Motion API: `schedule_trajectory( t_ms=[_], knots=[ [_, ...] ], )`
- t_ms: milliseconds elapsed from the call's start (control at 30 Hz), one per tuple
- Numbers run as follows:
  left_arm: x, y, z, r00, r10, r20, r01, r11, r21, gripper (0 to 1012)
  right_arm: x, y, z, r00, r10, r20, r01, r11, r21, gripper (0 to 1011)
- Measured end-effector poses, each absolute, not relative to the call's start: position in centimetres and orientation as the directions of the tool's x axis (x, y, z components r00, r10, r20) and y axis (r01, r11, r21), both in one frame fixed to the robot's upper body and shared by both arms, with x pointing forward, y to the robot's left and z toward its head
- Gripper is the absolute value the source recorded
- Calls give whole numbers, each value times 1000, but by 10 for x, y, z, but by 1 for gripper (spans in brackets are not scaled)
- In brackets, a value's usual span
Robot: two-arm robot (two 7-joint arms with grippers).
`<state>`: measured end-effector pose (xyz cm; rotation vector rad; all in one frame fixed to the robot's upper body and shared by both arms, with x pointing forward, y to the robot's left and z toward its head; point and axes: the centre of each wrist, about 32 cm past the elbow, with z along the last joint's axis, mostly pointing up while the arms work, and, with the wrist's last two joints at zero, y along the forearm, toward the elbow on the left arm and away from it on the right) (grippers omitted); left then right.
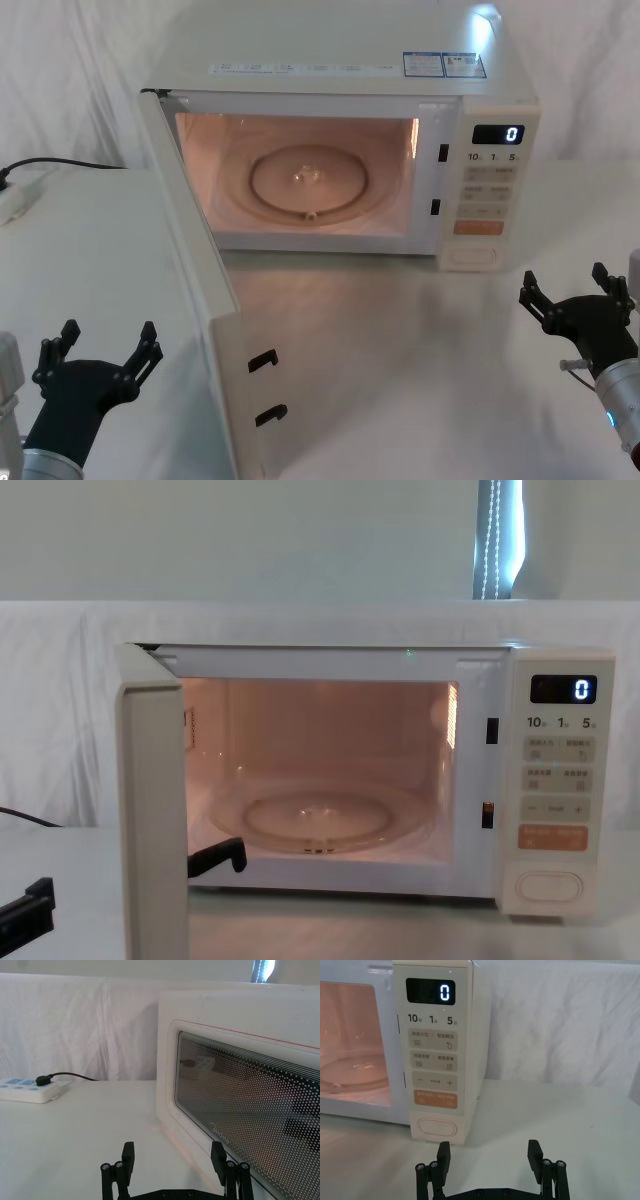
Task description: Press the button to open the microwave door with one hand; close the microwave door with the other hand.
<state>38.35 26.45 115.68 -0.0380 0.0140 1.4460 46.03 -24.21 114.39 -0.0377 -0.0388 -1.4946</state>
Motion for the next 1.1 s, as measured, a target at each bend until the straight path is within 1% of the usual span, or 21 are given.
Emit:
schedule_trajectory(
  t_ms=[100,200,233,400,500,600,667,700,767,867,933,967,1033,1100],
  knots=[
    [384,265,1157,125,992,-33,-992,124,-18,1001,460,-242,1144,76,-996,49,997,76,-1,1002],
    [384,265,1157,125,992,-33,-992,124,-17,969,460,-242,1144,76,-996,49,997,76,-1,1002],
    [384,265,1157,125,992,-33,-992,124,-17,933,460,-242,1144,76,-996,49,997,76,-1,1002],
    [383,265,1157,125,992,-33,-992,124,-17,822,460,-242,1144,76,-996,49,997,76,-1,1002],
    [384,265,1157,125,992,-33,-992,124,-18,735,460,-242,1144,76,-996,49,997,76,-1,1002],
    [384,265,1157,124,992,-33,-992,124,-18,610,460,-242,1144,76,-996,49,997,76,-1,1002],
    [384,265,1157,124,992,-33,-992,124,-18,568,460,-242,1144,76,-996,49,997,76,-1,1002],
    [384,265,1157,125,992,-33,-992,124,-18,503,460,-242,1144,76,-996,49,997,76,-1,1002],
    [384,265,1157,125,992,-33,-992,124,-18,472,460,-242,1144,76,-996,49,997,76,-1,1002],
    [384,265,1157,124,992,-33,-992,124,-17,359,460,-242,1144,76,-996,49,997,76,-1,1002],
    [384,265,1157,124,992,-33,-992,124,-17,323,460,-242,1144,76,-996,49,997,76,-1,1002],
    [384,265,1157,125,992,-33,-992,124,-17,262,460,-242,1144,76,-996,49,997,76,-1,1002],
    [384,265,1157,124,992,-33,-992,124,-18,216,460,-242,1144,76,-996,49,997,76,-1,1002],
    [384,265,1157,125,992,-33,-992,124,-18,138,460,-242,1144,76,-996,49,997,76,-1,1002]
  ],
)
